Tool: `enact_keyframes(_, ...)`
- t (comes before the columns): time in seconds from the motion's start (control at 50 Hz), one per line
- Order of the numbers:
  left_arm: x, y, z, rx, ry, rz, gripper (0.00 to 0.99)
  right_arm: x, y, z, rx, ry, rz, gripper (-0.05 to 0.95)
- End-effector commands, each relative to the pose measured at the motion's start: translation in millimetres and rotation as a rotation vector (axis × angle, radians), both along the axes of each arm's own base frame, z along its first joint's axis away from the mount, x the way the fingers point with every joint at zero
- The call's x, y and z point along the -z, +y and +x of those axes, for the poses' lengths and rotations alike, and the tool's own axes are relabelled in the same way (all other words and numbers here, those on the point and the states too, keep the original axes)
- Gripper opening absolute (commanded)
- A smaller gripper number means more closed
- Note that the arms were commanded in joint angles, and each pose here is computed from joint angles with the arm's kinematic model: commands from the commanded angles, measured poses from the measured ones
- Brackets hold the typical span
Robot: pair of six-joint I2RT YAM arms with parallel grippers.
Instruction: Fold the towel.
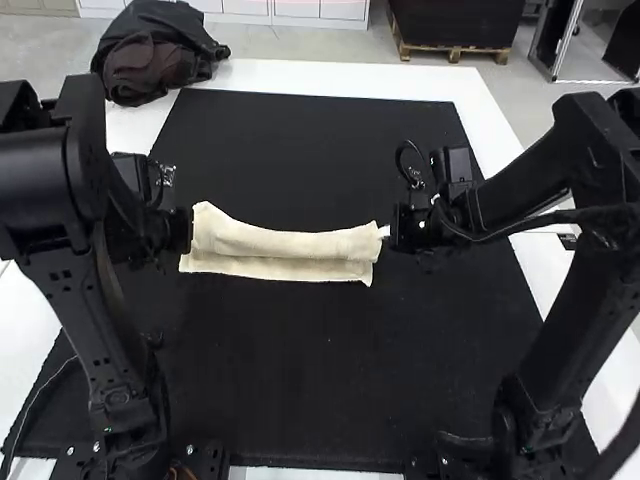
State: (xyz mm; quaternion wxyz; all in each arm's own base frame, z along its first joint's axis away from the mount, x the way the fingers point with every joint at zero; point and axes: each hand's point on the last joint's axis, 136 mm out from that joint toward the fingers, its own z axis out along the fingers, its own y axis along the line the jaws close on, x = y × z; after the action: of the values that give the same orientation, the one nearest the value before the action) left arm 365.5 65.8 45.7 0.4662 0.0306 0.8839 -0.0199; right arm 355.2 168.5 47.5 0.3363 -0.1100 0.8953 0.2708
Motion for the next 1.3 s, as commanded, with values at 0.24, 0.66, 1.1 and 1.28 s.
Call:
enact_keyframes(0.24, 11.1, 7.4, -14.3, -0.032, 0.015, 0.042, 0.028, 31.3, -8.7, 8.4, 0.021, 0.021, -0.035, 0.00)
enact_keyframes(0.66, 1.6, 35.8, -17.8, -0.139, -0.060, 0.125, 0.977, 44.1, -13.1, 13.7, 0.047, 0.068, -0.046, 0.90)
enact_keyframes(1.1, -12.0, 60.7, -19.7, -0.224, -0.102, 0.100, 0.972, 16.5, 4.6, 18.3, 0.015, 0.050, 0.006, 0.90)
enact_keyframes(1.28, -13.0, 61.0, -19.1, -0.224, -0.104, 0.100, 0.972, 23.2, 16.1, 12.0, -0.015, 0.065, 0.000, 0.90)
